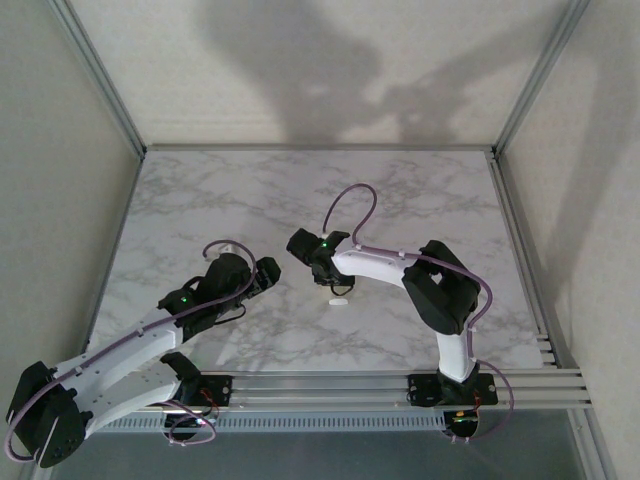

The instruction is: Load the batteries into the remote control

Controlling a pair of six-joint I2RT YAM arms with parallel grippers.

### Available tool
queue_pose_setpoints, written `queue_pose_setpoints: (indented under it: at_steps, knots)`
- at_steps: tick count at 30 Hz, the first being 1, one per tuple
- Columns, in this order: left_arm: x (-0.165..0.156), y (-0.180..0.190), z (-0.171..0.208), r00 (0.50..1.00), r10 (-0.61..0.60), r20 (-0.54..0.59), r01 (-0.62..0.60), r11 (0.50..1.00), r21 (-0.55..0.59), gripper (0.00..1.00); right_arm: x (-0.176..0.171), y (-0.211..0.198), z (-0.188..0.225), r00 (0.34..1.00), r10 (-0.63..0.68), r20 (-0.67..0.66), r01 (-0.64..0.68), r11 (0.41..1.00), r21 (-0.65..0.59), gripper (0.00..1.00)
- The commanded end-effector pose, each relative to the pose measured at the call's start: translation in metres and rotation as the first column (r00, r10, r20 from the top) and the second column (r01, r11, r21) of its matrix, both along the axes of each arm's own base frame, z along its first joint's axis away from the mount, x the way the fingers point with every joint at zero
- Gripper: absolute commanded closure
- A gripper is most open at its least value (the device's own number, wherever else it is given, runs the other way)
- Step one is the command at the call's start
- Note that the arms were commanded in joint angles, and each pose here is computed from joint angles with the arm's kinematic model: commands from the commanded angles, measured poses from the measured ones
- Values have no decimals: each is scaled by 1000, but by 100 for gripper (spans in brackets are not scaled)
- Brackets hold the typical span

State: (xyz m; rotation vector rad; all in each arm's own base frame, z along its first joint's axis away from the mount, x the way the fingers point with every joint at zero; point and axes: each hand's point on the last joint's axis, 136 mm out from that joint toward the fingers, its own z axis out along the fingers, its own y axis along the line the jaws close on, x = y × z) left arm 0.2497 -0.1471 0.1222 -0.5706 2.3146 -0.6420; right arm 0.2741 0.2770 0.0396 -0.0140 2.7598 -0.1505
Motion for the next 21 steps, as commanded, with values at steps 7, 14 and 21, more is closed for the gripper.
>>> queue_pose_setpoints:
  at_steps: [7,14,21]
  knots:
    - [0,-2,-3,1000,-14,-12,14,1000,-9,0,-6,-7,30,998,59,24,-59,998,-6,57]
    - [0,-5,-5,1000,-27,-15,27,1000,-15,0,-10,-15,15,998,53,-42,-54,998,-13,64]
    - [-1,-5,-5,999,-32,-18,32,999,-18,0,-10,-22,1,997,36,-71,-38,999,-22,68]
